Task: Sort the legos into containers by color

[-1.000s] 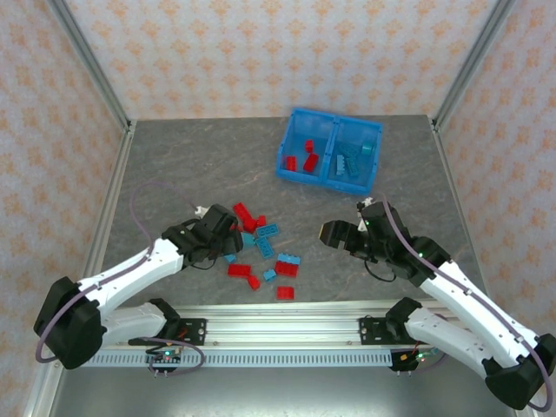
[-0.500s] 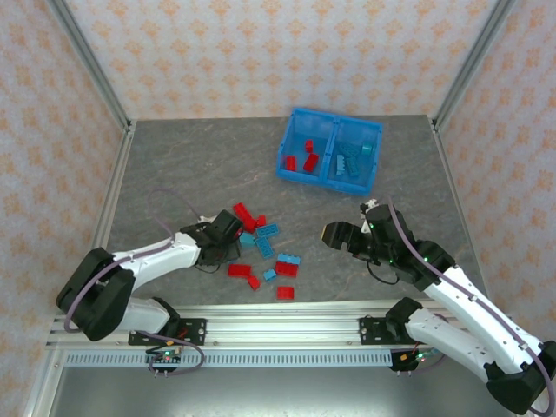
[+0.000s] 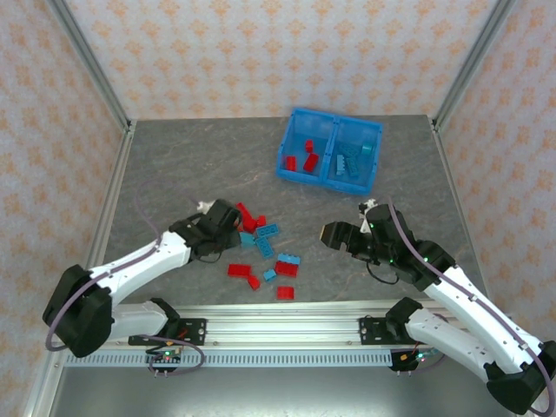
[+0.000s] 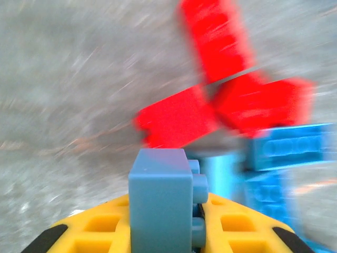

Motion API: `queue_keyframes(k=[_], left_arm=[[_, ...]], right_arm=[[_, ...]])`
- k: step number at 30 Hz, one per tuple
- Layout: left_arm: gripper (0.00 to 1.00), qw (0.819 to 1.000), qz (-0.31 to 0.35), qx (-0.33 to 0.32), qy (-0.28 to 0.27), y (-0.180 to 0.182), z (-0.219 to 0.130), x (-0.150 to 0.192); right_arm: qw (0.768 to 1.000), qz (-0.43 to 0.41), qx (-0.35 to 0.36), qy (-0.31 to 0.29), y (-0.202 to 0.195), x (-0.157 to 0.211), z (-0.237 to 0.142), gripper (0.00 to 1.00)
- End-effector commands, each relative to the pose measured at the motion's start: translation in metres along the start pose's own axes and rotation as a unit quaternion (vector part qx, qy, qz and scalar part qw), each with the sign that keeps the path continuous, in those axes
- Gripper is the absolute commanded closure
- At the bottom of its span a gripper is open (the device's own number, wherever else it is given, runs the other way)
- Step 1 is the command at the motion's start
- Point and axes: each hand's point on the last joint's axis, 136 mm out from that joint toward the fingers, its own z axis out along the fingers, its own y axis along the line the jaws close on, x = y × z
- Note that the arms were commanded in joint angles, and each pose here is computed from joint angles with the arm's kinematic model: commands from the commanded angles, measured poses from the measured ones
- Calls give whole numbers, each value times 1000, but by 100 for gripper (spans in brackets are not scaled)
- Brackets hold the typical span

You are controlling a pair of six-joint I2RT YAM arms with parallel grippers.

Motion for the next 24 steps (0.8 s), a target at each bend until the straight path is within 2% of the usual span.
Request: queue_keyframes(k=[1,6,10,13,16,18,21,24], left_arm=[[82,993,58,76,-66,-67,-43,-42],[82,976,144,149,-71,-175,-45,-55],[82,959,222,163,-63,-248,-19,-55],[82,951,246,172,-74,-294,4,-60],[82,943,266,168,-104,-328,27,-75],[81,939,285,134,-139,-339,44,-92],[81,924,316,81,-199,-352,68,-116],[77,907,344,61,-236,-368,90,-127]], right_arm=[[998,-1,-55,-2,22,-2,-1,13],[998,3,-44,-36,19,-13,-9,13],[994,17,33,-101,-15,-24,-35,13],[988,23,66,-139,-37,-24,-54,13],[985,26,74,-153,-48,-21,-63,13],[985,22,79,-151,-51,-19,-64,13],[985,16,84,-147,-51,-19,-66,13],[985,11,86,-149,-50,-20,-69,13]])
